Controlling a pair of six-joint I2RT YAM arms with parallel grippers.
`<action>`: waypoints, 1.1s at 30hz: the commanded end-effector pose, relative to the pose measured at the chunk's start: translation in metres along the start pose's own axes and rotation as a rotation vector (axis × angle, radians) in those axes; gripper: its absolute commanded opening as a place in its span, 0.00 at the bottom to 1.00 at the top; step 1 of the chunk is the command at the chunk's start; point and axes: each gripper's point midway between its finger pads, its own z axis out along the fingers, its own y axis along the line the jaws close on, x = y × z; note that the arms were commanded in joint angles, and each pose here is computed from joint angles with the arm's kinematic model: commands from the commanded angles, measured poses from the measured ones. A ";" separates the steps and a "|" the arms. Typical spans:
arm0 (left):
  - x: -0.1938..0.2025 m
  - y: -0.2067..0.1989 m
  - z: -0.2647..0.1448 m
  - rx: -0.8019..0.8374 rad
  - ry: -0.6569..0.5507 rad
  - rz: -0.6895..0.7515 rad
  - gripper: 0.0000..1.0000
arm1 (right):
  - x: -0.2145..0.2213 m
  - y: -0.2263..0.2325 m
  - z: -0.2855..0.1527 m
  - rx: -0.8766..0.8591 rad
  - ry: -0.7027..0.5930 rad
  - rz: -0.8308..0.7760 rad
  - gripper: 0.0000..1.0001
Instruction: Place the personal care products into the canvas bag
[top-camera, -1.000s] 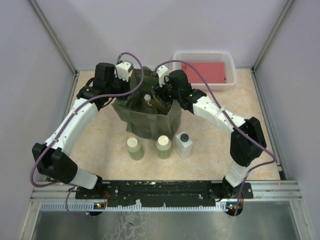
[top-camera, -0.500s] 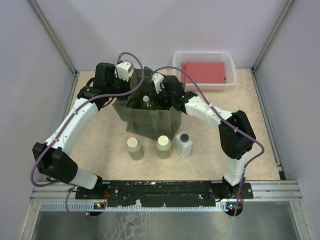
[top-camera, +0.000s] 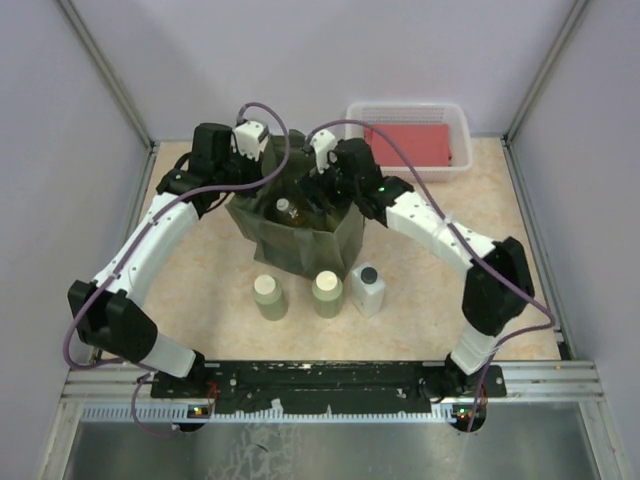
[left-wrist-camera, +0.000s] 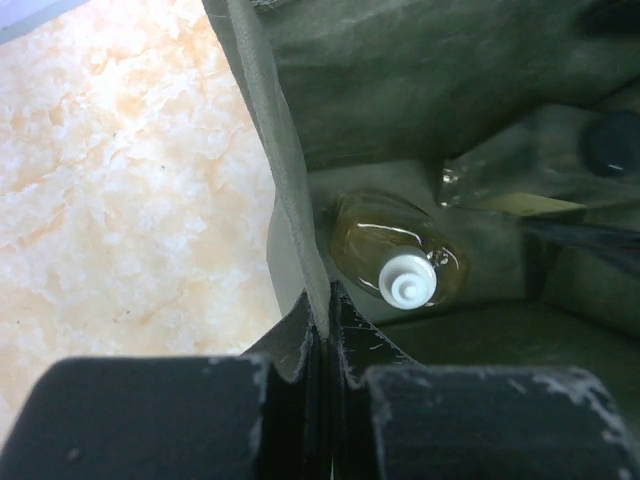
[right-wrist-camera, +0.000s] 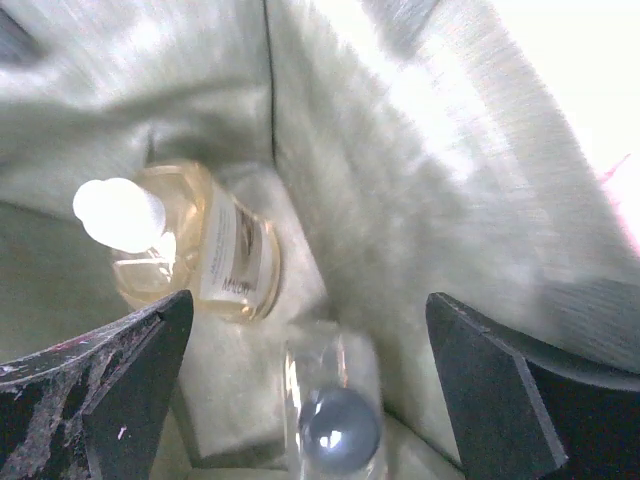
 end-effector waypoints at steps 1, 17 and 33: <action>0.004 0.001 0.008 0.006 0.022 -0.001 0.00 | -0.127 -0.018 -0.100 0.050 -0.358 0.007 0.99; 0.005 0.002 0.008 -0.001 0.022 -0.006 0.00 | -0.011 0.002 -0.209 0.120 -0.193 0.232 0.99; 0.005 0.003 0.006 -0.010 0.022 -0.015 0.00 | 0.088 0.060 -0.201 -0.043 0.019 0.326 0.99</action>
